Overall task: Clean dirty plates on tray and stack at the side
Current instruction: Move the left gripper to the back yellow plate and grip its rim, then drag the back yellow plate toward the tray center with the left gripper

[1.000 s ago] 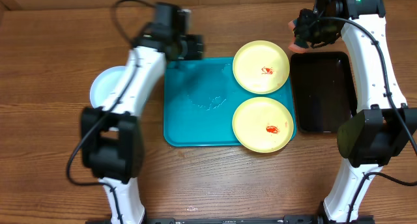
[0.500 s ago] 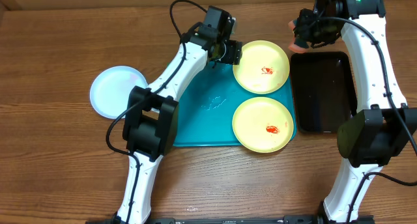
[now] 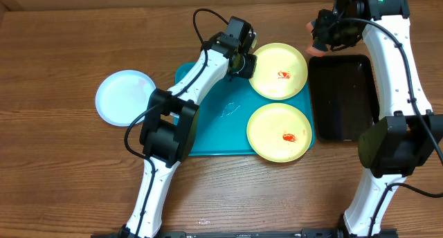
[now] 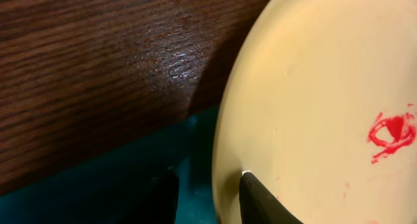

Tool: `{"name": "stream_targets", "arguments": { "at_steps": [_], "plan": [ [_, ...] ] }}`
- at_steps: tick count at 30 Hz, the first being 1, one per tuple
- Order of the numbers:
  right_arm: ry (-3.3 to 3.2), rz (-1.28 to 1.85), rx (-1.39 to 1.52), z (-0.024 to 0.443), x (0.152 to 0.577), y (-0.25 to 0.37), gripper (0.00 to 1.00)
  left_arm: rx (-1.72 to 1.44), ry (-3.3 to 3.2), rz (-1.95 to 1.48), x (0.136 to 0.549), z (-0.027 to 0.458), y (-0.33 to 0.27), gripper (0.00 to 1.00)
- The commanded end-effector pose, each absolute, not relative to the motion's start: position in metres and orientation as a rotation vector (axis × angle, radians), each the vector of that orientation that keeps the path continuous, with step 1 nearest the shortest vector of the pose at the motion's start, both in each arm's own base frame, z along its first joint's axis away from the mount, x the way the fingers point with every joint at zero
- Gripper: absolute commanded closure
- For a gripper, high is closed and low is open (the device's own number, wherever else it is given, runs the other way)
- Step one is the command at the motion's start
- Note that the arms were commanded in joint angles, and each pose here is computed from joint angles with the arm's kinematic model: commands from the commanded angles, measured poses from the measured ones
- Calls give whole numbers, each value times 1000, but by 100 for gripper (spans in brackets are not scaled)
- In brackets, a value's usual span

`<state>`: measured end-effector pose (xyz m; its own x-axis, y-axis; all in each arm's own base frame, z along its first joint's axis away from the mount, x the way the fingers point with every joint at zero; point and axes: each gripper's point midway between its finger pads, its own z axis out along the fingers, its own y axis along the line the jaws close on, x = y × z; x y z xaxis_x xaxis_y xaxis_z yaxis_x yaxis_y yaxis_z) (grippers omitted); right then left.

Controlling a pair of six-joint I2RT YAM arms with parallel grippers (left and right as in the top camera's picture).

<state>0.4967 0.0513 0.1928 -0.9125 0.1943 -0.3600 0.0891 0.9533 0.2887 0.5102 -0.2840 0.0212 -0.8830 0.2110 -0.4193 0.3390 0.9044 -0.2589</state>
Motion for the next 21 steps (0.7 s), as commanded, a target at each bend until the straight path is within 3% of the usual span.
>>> {"name": "stream_targets", "arguments": {
  "at_steps": [1,5,12,21],
  "plan": [
    [2676,369,193,208,498,48,96,415,2673,-402,515,18,-280,69],
    [2676,369,193,208,498,48,96,416,2709,-389,511,2,-277,72],
    [2676,359,194,207,498,47,96,408,2703,-392,513,1,-278,96],
    [2676,360,195,208,498,47,96,253,2744,-340,520,11,-258,96]
  ]
}}
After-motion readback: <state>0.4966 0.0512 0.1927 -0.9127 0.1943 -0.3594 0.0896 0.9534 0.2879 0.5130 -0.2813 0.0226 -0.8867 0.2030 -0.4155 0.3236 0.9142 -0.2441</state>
